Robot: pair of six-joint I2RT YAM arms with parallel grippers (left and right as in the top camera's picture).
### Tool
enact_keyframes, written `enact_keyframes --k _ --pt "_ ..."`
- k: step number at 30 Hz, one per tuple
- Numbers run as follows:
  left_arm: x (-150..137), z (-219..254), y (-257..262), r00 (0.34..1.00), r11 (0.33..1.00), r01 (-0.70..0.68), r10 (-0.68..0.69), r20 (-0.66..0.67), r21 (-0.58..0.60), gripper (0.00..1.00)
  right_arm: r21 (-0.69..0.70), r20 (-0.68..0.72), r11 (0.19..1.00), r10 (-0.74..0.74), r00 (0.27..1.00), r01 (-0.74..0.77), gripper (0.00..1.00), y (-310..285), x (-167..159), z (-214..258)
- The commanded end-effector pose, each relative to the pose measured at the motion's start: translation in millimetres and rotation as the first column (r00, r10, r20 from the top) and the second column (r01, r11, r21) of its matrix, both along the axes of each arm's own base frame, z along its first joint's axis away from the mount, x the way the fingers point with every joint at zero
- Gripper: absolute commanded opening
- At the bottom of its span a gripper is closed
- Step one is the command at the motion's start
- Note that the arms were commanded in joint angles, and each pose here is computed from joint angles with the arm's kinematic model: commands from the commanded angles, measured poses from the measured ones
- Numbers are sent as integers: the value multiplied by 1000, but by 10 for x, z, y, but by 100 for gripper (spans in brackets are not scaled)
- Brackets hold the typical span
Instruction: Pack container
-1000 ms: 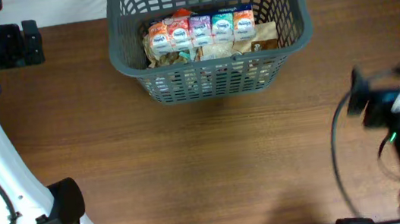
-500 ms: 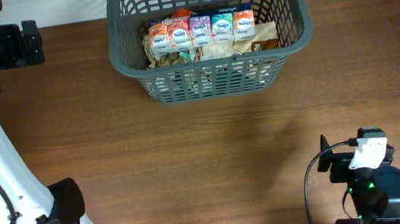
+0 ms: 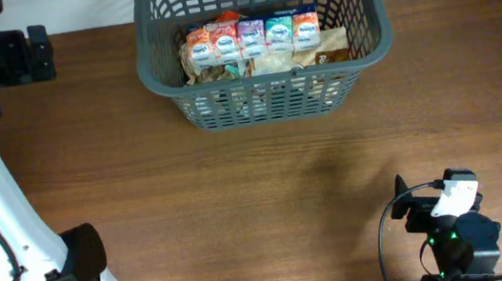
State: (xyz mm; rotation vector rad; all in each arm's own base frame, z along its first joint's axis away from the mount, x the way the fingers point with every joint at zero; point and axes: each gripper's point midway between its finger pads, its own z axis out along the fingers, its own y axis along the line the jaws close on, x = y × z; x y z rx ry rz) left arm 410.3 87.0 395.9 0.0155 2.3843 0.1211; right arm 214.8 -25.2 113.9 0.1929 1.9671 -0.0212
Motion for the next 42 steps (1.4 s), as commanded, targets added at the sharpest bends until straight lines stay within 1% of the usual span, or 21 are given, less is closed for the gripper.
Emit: enact_keyframes --k 1,21,27,30,32,35,38,40,42 --pt "9 -27 22 1000 1000 -10 10 -7 -4 99 14 9 1000 2 1000 -2 99 13 4 -2" --pt "12 -33 23 1000 1000 -10 10 -9 -4 99 15 9 1000 2 1000 -2 99 13 4 -3" --pt "-60 82 -35 1000 1000 0 0 19 3 99 15 9 1000 2 1000 -2 99 13 4 -3" --pt "-221 233 -84 999 1000 2 -2 51 11 99 15 9 1000 2 1000 -2 99 13 4 -3" --pt "-380 349 -128 997 1000 3 -4 74 16 99 15 9 1000 2 1000 -2 99 13 4 -3" --pt "-699 504 -204 994 1000 3 -5 105 24 99 15 9 1000 2 1000 -2 99 13 4 -3" --pt "-1092 584 -297 992 1000 2 -6 126 29 99 15 9 1000 2 1000 -2 99 13 4 -3" --pt "-1340 517 -356 994 1000 2 -5 109 25 99 15 9 1000 2 1000 -2 99 13 4 -3" --pt "-1512 429 -394 995 1000 3 -5 102 25 99 15 9 1000 2 1000 -2 99 13 4 -3"
